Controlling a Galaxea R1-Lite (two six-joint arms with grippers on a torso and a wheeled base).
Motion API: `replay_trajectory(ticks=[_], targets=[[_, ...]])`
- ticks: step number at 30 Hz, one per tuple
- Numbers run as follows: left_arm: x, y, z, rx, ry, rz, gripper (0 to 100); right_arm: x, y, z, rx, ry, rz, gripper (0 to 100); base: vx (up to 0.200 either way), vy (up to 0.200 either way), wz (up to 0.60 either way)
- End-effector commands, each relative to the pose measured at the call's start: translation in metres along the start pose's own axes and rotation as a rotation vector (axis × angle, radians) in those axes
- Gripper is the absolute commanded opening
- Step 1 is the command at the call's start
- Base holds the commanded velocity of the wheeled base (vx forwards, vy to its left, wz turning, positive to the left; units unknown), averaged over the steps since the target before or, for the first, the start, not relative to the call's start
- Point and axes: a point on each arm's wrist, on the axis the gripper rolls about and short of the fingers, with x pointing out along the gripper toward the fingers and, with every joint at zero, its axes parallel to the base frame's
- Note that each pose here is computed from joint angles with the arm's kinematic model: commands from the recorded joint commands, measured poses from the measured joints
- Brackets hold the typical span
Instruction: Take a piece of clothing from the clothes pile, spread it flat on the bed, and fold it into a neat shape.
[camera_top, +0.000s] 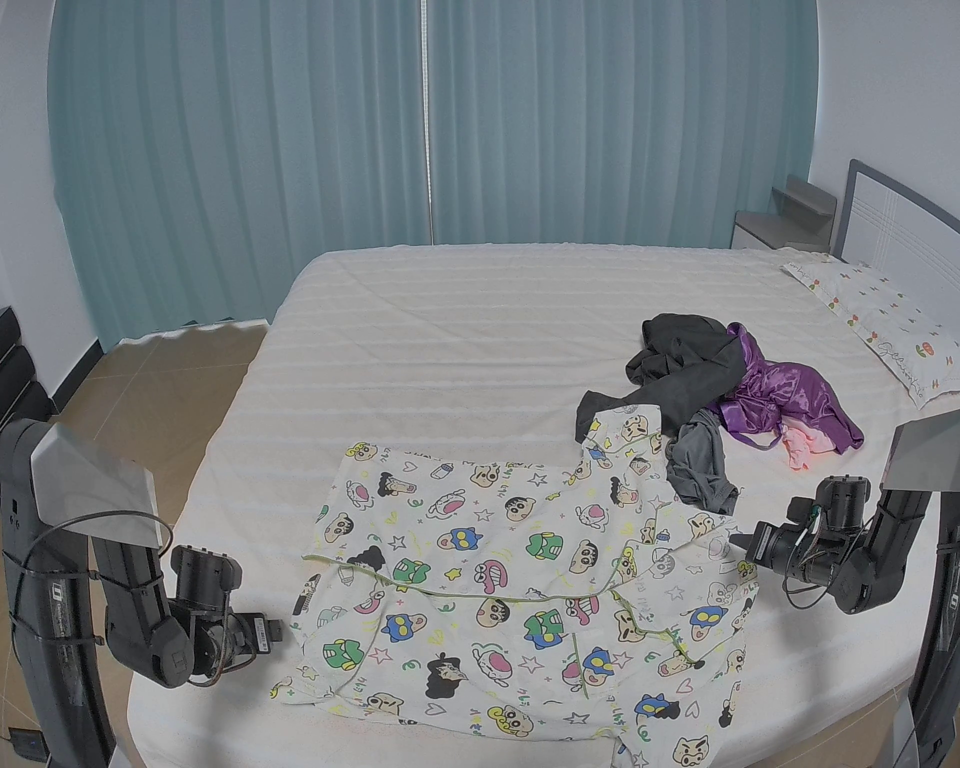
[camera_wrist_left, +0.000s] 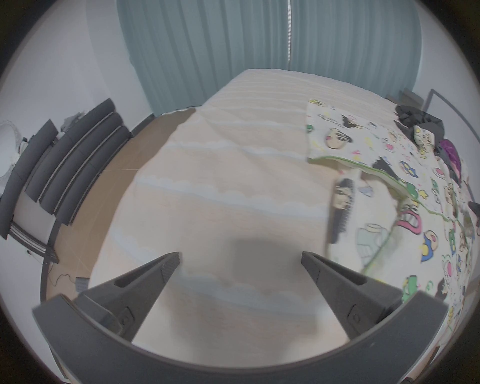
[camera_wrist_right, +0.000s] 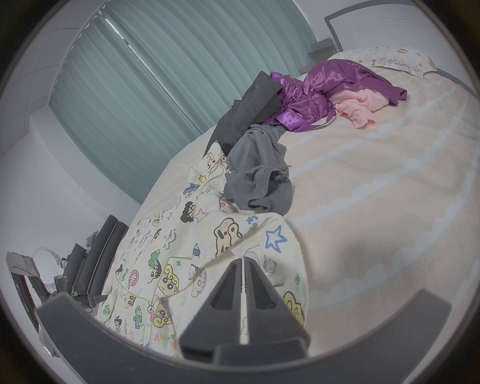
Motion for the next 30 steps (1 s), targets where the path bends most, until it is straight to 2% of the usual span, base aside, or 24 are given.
replay_trajectory(ticks=[1, 6, 11, 12, 14, 15, 16, 17, 18, 19, 22, 25, 30], targets=[[0.004, 0.012, 0.004, -0.018, -0.008, 0.03, 100, 0.0, 0.0, 0.0, 0.001, 0.001, -0.001, 0, 0.0, 0.0, 0.0], [0.009, 0.029, 0.013, -0.037, -0.031, 0.072, 100, 0.0, 0.0, 0.0, -0.001, -0.003, 0.001, 0, 0.0, 0.0, 0.0], [-0.001, 0.03, 0.022, -0.063, -0.064, 0.011, 100, 0.0, 0.0, 0.0, -0.001, -0.003, 0.001, 0, 0.0, 0.0, 0.0], [-0.009, 0.026, 0.028, -0.103, -0.086, -0.06, 100, 0.0, 0.0, 0.0, -0.001, -0.003, 0.001, 0, 0.0, 0.0, 0.0], [-0.018, 0.017, 0.034, -0.158, -0.109, -0.149, 100, 0.0, 0.0, 0.0, 0.0, -0.001, 0.002, 0, 0.0, 0.0, 0.0], [-0.018, 0.016, 0.035, -0.163, -0.11, -0.155, 100, 0.0, 0.0, 0.0, 0.0, -0.002, 0.0, 0, 0.0, 0.0, 0.0], [-0.031, 0.006, 0.04, -0.225, -0.118, -0.262, 100, 0.0, 0.0, 0.0, 0.0, -0.001, 0.002, 0, 0.0, 0.0, 0.0], [-0.036, 0.001, 0.041, -0.247, -0.108, -0.314, 100, 0.0, 0.0, 0.0, 0.0, -0.001, 0.002, 0, 0.0, 0.0, 0.0], [-0.036, 0.001, 0.041, -0.247, -0.108, -0.314, 100, 0.0, 0.0, 0.0, 0.0, -0.001, 0.002, 0, 0.0, 0.0, 0.0], [-0.048, -0.013, 0.039, -0.289, -0.057, -0.396, 100, 0.0, 0.0, 0.0, 0.0, -0.001, 0.002, 0, 0.0, 0.0, 0.0], [-0.064, -0.028, 0.03, -0.344, 0.051, -0.46, 100, 0.0, 0.0, 0.0, 0.002, 0.0, 0.001, 0, 0.0, 0.0, 0.0], [-0.075, -0.036, 0.029, -0.425, 0.109, -0.527, 100, 0.0, 0.0, 0.0, 0.001, -0.001, 0.002, 0, 0.0, 0.0, 0.0], [-0.084, -0.036, 0.024, -0.5, 0.156, -0.551, 100, 0.0, 0.0, -0.001, 0.004, 0.004, 0.001, 0, 0.0, 0.0, 0.0]])
